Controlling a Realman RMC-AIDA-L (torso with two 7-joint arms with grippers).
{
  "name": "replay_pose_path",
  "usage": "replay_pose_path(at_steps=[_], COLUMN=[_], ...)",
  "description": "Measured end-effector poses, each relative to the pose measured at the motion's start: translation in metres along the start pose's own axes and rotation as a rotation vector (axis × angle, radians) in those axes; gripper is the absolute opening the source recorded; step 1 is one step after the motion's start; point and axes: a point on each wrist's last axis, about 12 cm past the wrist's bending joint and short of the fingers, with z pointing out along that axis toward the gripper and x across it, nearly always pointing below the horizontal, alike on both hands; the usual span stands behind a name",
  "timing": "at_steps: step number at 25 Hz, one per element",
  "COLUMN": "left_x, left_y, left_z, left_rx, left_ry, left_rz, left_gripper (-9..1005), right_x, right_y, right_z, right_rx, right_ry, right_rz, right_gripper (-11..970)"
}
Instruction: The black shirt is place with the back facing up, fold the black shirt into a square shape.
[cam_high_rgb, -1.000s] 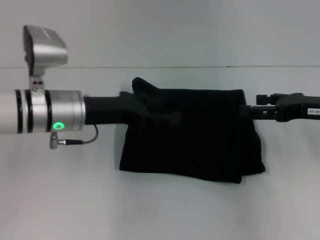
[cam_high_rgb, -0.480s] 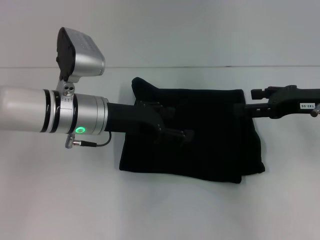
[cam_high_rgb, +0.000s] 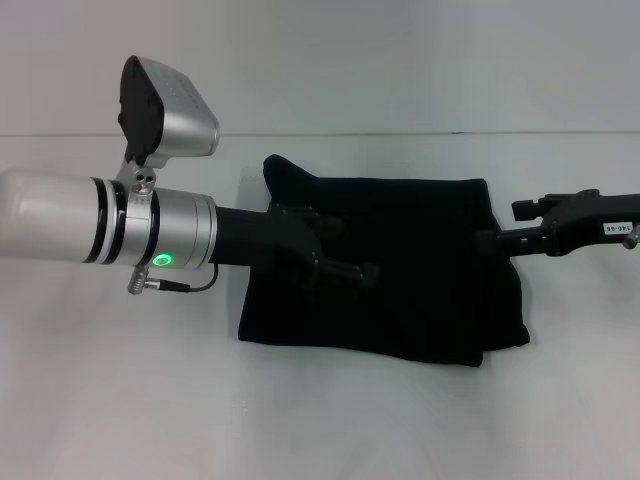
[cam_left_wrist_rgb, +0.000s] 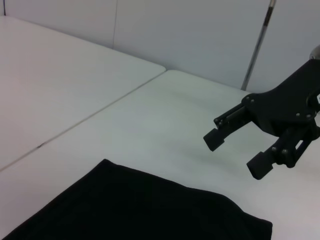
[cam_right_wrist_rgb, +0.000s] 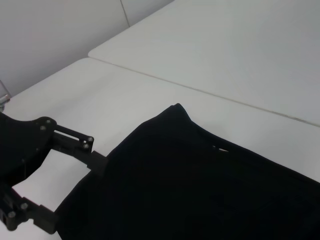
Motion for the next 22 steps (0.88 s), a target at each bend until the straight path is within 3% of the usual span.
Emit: replay_pose_path(at_steps=[22], left_x=[-0.0007], left_y=[-0.0004], left_z=[0.001], left_rx=[0.004], left_ry=[0.008], left_rz=[-0.004], left_gripper=[891], right_x=[0.0001], right_y=[0.0006], right_z=[0.0013], right_rx=[-0.003], right_ry=[0.004], right_rz=[0.0], right_gripper=[921])
